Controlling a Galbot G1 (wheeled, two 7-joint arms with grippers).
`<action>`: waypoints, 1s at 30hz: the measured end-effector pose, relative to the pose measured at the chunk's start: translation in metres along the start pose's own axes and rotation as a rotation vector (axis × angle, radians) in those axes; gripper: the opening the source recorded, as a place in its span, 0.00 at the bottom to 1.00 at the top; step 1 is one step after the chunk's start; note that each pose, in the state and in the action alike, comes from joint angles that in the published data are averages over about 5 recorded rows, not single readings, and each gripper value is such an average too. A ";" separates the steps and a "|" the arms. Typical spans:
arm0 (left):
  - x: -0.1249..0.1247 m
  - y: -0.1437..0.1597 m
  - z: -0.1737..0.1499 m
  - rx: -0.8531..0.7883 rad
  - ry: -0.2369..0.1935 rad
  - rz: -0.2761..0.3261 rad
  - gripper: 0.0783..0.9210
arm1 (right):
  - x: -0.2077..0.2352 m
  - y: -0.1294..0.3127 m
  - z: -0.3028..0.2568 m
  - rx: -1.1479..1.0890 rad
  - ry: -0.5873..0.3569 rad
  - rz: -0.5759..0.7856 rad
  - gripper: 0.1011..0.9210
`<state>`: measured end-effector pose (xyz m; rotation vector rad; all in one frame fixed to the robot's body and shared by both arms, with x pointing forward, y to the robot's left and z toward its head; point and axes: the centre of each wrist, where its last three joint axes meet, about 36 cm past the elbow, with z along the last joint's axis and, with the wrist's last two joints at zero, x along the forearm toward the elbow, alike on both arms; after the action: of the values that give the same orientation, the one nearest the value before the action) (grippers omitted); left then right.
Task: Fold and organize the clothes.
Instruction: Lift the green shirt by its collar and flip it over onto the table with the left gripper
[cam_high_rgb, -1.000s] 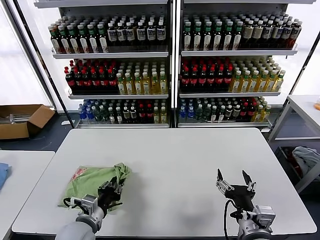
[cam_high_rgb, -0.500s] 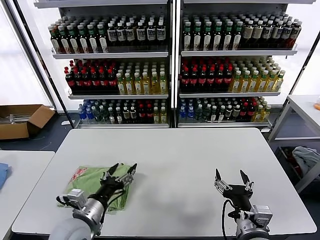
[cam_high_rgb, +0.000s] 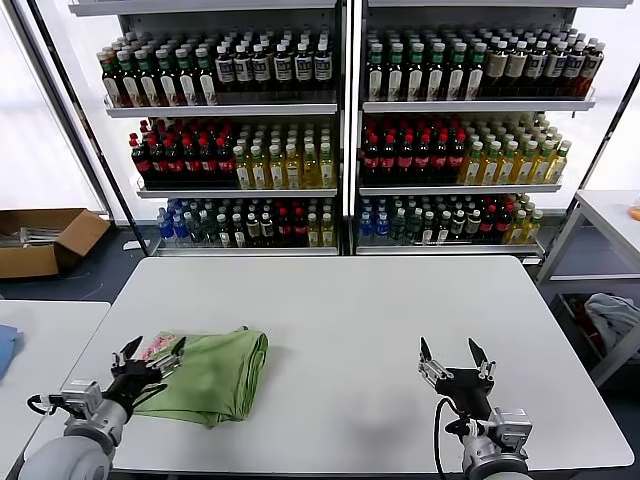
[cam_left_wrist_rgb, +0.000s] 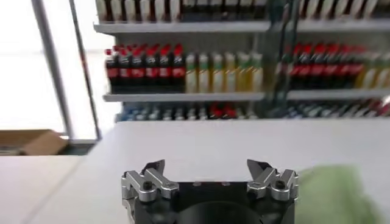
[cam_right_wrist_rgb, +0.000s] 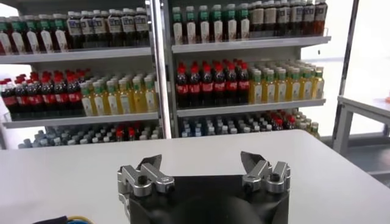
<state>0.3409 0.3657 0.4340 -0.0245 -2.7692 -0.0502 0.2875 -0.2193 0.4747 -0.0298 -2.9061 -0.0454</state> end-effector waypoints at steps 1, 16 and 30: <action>-0.001 0.005 0.003 -0.014 0.012 -0.013 0.88 | 0.000 0.000 0.000 0.001 0.000 0.000 0.88; -0.011 0.042 0.025 -0.018 0.101 -0.063 0.88 | 0.004 0.003 0.002 0.000 0.003 -0.001 0.88; -0.021 0.052 0.035 0.149 0.120 -0.002 0.88 | 0.008 0.006 0.002 0.001 0.003 -0.003 0.88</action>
<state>0.3494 0.4189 0.3957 0.0196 -2.6456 0.1490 0.2796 -0.2135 0.4745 -0.0252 -2.9031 -0.0448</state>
